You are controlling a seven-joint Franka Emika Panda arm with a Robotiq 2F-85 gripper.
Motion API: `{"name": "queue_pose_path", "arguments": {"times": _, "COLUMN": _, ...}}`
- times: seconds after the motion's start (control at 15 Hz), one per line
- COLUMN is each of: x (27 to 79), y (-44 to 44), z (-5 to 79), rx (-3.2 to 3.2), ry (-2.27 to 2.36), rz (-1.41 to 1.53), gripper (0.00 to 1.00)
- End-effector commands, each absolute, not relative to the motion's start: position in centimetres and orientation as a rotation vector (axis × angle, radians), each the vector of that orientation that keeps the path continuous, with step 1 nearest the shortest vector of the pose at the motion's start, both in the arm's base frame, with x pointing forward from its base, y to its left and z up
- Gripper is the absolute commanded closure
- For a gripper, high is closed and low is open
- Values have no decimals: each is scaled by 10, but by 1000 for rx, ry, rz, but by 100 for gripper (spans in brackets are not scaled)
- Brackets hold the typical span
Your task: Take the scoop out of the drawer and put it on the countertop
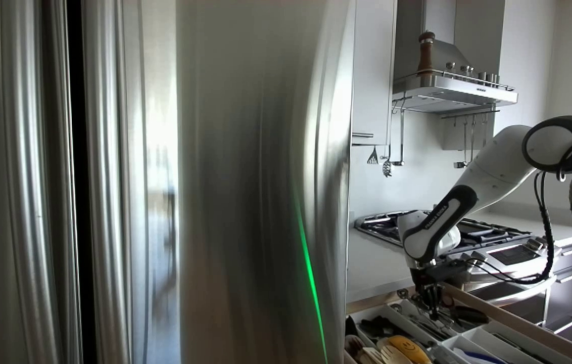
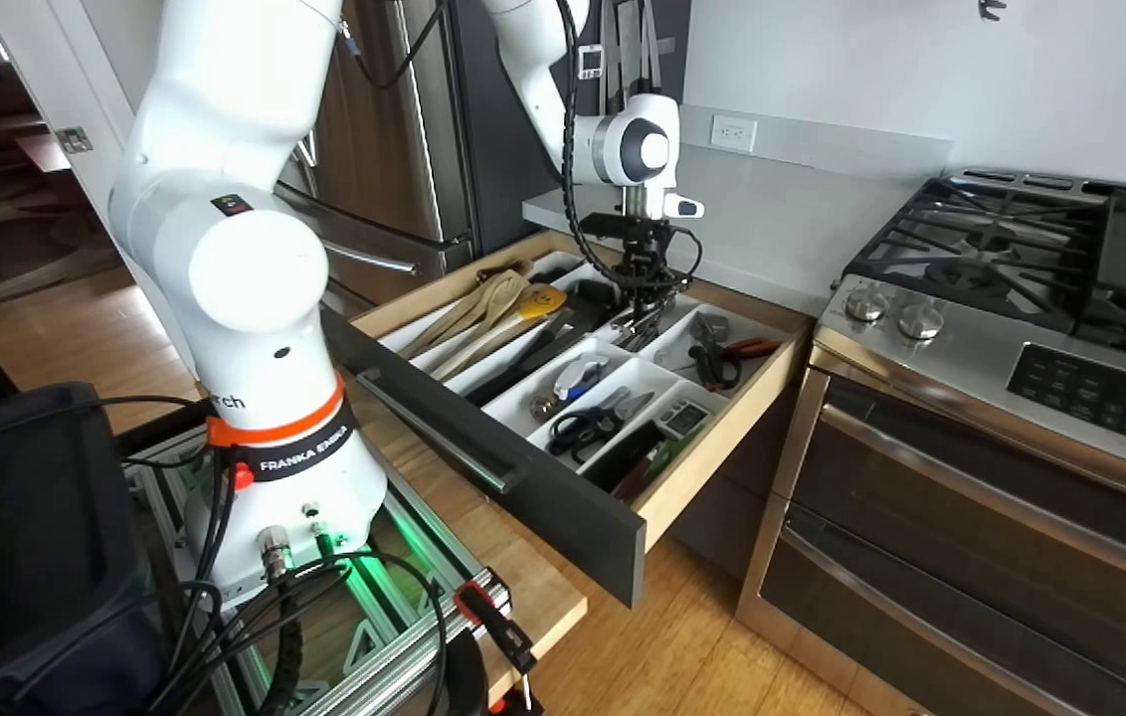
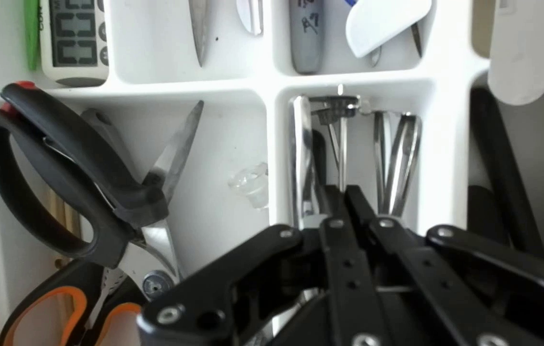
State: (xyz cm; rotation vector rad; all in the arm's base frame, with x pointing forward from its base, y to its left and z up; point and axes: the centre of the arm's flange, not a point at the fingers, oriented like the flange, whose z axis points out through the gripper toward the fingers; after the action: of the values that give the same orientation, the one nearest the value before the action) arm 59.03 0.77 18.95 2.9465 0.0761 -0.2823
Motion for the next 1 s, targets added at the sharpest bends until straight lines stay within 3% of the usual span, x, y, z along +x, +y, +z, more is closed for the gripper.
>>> {"name": "queue_pose_path", "arguments": {"times": 0.0, "x": 572, "y": -3, "z": 202, "rx": 2989, "ry": 95, "rz": -341, "gripper": 99}}
{"name": "queue_pose_path", "arguments": {"times": 0.93, "x": 530, "y": -15, "z": 246, "rx": 3094, "ry": 441, "rz": -445, "gripper": 99}}
